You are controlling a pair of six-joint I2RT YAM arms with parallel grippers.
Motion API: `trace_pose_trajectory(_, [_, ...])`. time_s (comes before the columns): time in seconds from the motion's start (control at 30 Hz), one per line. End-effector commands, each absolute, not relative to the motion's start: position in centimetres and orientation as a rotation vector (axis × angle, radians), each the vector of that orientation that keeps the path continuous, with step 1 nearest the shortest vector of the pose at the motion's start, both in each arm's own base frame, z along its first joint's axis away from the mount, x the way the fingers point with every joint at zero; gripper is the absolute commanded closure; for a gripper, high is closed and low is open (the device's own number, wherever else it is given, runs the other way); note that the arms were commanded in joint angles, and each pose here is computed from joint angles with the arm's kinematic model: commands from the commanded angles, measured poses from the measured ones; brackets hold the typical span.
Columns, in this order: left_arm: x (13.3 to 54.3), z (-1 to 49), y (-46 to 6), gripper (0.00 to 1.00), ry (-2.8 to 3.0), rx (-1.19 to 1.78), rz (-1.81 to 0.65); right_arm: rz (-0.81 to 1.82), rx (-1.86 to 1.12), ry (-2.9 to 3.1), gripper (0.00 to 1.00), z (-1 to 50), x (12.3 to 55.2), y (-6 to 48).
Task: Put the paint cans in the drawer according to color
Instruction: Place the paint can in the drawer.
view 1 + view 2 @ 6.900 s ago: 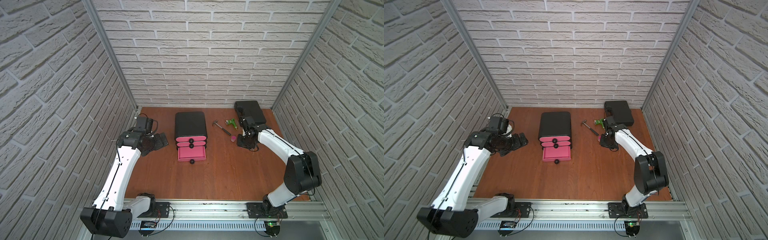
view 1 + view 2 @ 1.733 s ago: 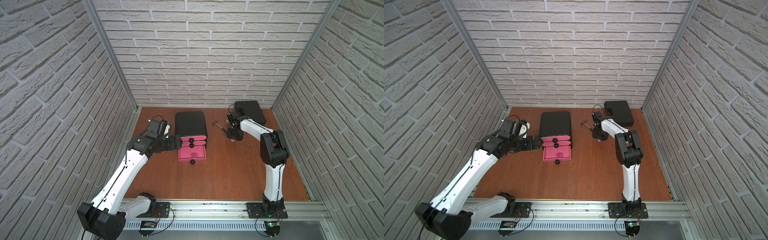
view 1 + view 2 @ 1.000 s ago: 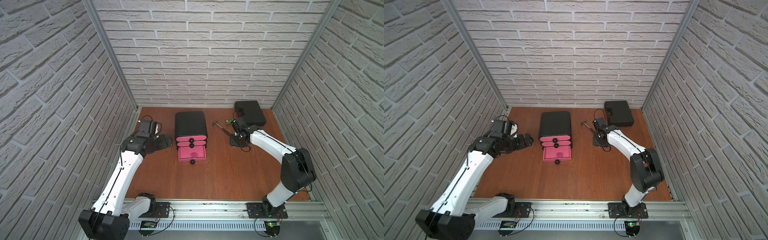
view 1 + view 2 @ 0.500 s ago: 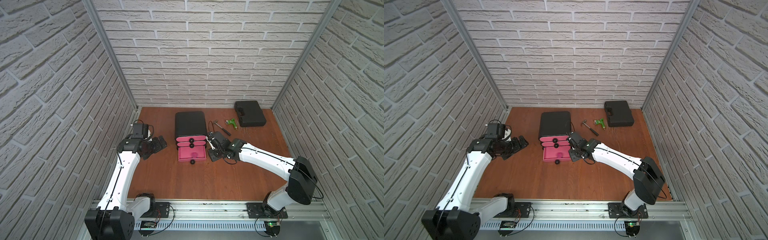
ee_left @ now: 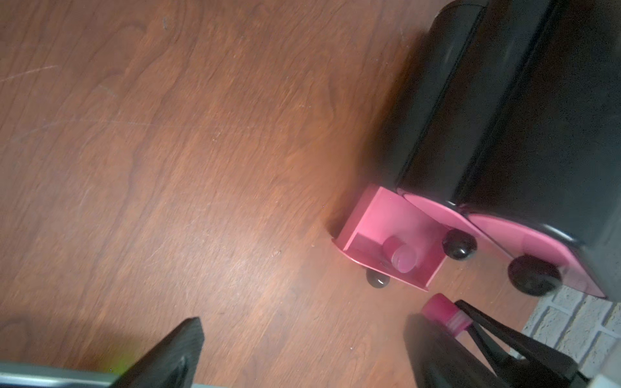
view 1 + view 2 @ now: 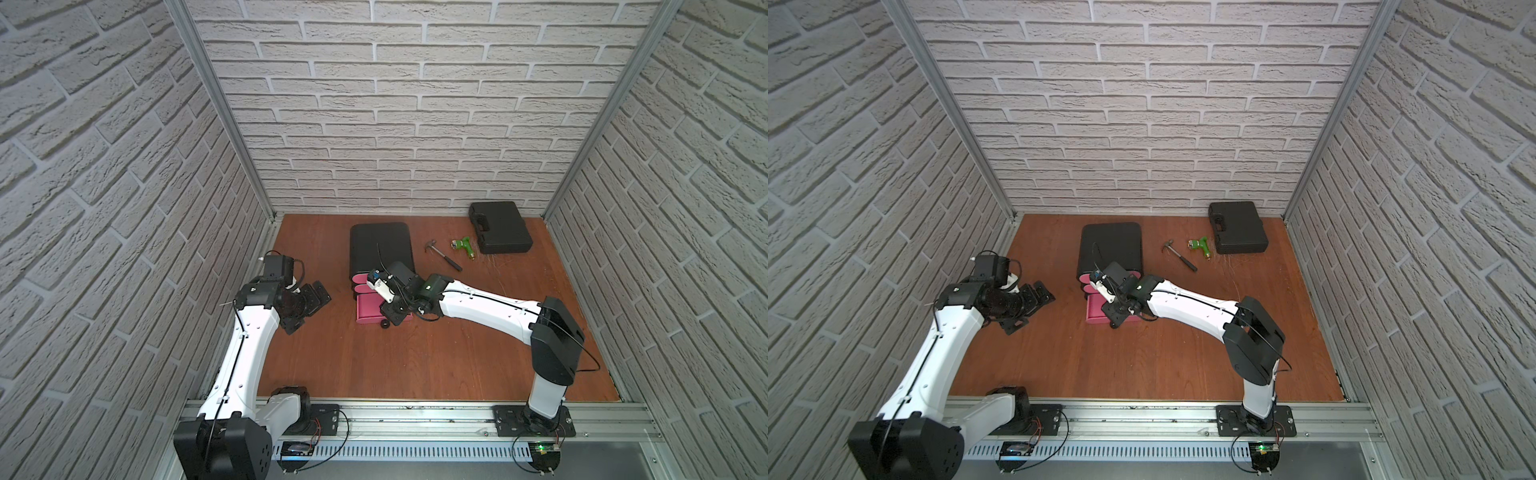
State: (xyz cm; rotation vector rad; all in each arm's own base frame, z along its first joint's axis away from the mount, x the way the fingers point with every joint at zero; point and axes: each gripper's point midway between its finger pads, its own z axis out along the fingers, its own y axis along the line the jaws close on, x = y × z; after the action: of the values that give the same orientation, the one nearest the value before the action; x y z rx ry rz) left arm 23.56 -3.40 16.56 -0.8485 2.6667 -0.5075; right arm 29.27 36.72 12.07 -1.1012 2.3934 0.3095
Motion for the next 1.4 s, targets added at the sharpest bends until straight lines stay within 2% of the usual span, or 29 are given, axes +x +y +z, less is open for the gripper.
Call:
trace_pose_trajectory(0.0, [22.7,16.5,-3.3,0.02,2.662,-0.927,-0.539,0.324,-1.216,2.274,0.74,13.2,29.7,38.9])
trace_pose_trajectory(0.47, [21.3,16.8,-1.2,0.01,2.627,-1.068,-0.456,0.194,-1.276,2.182,0.75,12.7,31.2,41.0])
trace_pose_trajectory(0.5, [21.3,16.9,-1.2,0.01,2.626,-1.071,-0.453,0.173,-1.297,2.198,0.75,11.2,31.3,41.1])
trace_pose_trajectory(0.77, [21.4,17.1,-0.9,0.02,2.621,-1.078,-0.443,0.090,-1.435,2.100,0.74,10.2,32.1,41.6])
trace_pose_trajectory(1.0, [21.0,17.1,-0.8,0.01,2.621,-1.080,-0.427,0.070,-1.438,2.111,0.74,9.1,33.0,42.2])
trace_pose_trajectory(1.37, [20.8,17.4,-0.7,0.02,2.620,-1.064,-0.414,0.022,-1.427,2.121,0.58,8.3,33.9,42.4])
